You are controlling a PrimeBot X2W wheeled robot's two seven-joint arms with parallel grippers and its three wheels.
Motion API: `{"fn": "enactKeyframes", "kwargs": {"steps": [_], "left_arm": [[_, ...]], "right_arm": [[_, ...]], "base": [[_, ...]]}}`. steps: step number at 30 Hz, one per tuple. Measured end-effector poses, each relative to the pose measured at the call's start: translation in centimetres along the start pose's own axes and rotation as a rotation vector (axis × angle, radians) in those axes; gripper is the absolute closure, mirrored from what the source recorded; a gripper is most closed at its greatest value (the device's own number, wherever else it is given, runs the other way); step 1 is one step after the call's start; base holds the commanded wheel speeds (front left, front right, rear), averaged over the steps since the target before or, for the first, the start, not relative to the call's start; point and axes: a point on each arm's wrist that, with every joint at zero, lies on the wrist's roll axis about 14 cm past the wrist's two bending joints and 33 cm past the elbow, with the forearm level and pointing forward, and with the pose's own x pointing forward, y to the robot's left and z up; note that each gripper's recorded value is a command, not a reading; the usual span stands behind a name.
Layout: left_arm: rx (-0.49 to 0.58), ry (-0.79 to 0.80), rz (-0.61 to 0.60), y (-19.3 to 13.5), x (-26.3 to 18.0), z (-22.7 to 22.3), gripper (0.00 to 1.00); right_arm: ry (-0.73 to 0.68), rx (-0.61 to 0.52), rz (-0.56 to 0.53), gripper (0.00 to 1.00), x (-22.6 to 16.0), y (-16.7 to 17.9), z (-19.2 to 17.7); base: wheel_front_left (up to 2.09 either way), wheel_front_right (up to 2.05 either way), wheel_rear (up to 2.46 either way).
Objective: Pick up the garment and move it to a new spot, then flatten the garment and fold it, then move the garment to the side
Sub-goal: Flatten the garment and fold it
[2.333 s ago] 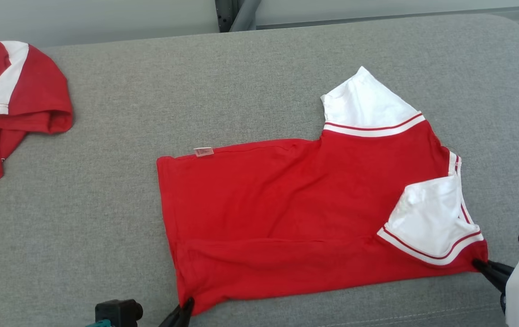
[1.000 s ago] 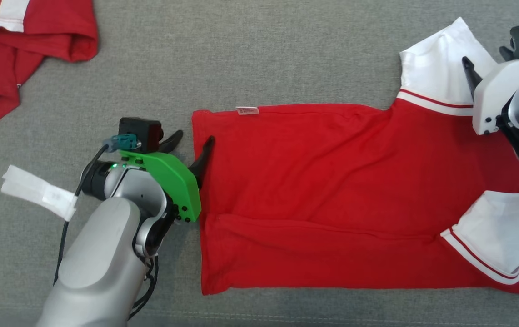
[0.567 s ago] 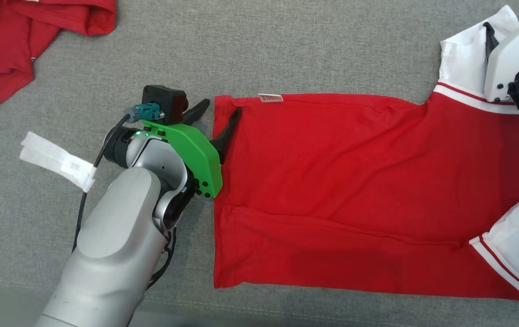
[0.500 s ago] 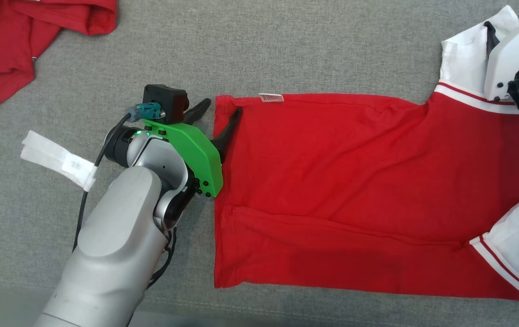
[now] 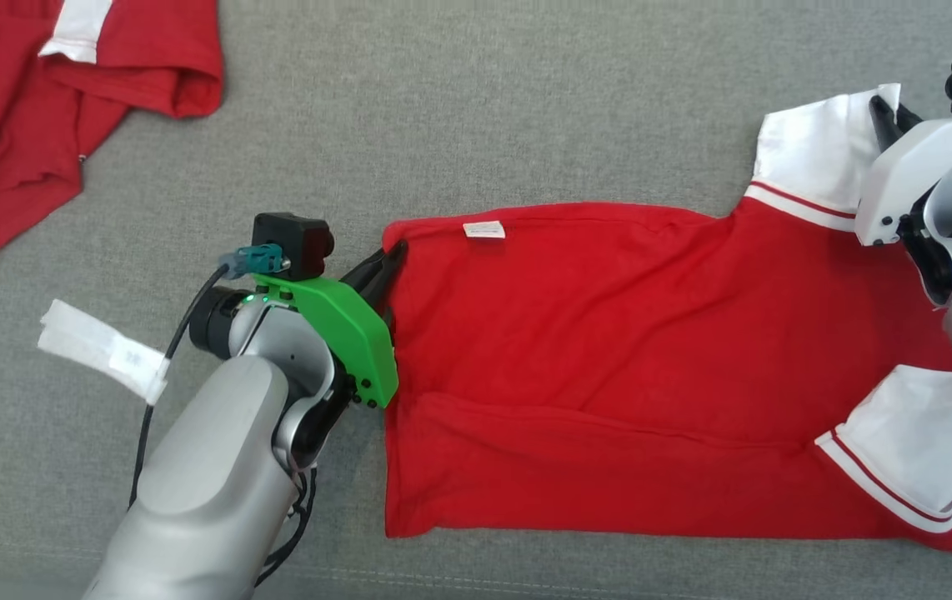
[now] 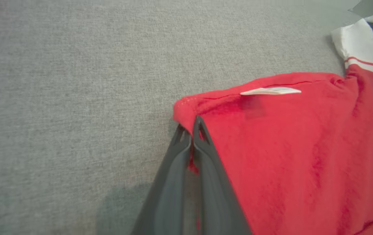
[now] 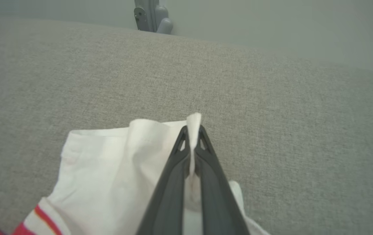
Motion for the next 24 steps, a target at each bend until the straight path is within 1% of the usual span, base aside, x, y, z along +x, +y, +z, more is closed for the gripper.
{"fn": "enactKeyframes", "kwargs": {"steps": [5,8,10,14,18,21,24], "left_arm": [[0.002,-0.065,-0.016,-1.3,-2.0,0.9,1.00],[-0.001,-0.100,-0.027,-2.3,-3.4,0.9,1.00],[-0.002,-0.104,-0.034,-2.9,-4.5,0.3,1.00],[-0.012,-0.113,-0.035,-3.9,-6.4,-0.9,1.00],[-0.056,-0.092,0.021,-3.2,-7.9,-2.9,1.00],[-0.076,-0.069,0.033,-3.3,-8.5,-4.2,1.00],[-0.091,-0.056,0.029,-3.8,-8.7,-5.0,1.00]], "right_arm": [[-0.112,0.002,0.014,1.00,-3.6,-0.8,2.7],[-0.159,0.017,0.030,1.00,-6.3,-1.1,3.0],[-0.163,0.023,0.038,1.00,-8.4,-1.3,2.0],[-0.167,0.074,0.016,1.00,-12.7,-2.5,-0.2],[-0.166,0.155,-0.037,1.00,-16.8,-3.7,-2.7],[-0.149,0.215,-0.065,1.00,-19.2,-3.5,-4.7],[-0.129,0.286,-0.070,1.00,-20.7,-2.2,-6.5]], "base": [[0.00,0.00,0.00],[0.00,0.00,0.00],[0.00,0.00,0.00],[0.00,0.00,0.00],[0.00,0.00,0.00],[0.00,0.00,0.00],[0.00,0.00,0.00]]}}
